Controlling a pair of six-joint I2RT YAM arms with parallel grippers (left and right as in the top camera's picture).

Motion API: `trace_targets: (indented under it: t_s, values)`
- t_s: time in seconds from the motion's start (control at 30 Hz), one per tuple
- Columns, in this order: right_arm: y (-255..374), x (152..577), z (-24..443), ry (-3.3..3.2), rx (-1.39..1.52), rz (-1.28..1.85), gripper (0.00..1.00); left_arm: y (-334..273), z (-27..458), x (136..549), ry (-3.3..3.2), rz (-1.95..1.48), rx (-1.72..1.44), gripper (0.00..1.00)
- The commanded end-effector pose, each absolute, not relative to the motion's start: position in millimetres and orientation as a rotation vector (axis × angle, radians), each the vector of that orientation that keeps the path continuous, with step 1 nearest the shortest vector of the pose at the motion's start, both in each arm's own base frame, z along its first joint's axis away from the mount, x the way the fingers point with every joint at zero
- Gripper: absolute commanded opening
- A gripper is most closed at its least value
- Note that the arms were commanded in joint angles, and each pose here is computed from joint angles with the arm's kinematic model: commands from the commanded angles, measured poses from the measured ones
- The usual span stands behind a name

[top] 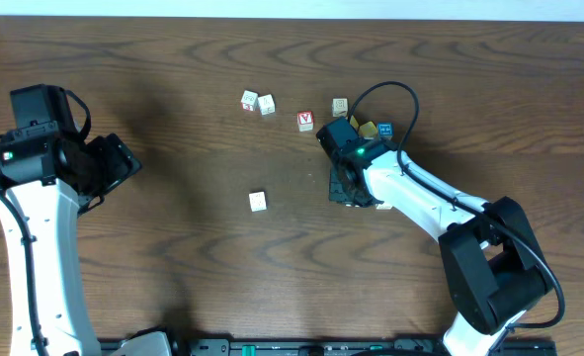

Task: Lift 3 blocks
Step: 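Carry the airplane block right, beside the violin block, then lower the airplane block next to the violin block and release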

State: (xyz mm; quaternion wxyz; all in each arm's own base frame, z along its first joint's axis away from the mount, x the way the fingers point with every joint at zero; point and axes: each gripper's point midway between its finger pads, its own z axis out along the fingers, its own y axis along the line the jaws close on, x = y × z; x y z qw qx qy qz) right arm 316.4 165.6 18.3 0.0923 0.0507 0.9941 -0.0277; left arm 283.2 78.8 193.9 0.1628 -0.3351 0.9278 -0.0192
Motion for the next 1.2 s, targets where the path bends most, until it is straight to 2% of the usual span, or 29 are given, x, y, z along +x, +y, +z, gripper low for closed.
trace_targets:
  t_s: [0.0,0.37,1.17]
  values:
    - [159,322,28,2.911,0.17,-0.107,0.19,81,197,284,2.635,-0.049,-0.973,0.85]
    - [144,317,28,2.924,0.177,-0.2,0.2,81,197,284,2.635,-0.049,-0.973,0.85]
    - [142,319,22,2.945,0.202,-0.137,0.22,81,197,284,2.635,-0.049,-0.973,0.85]
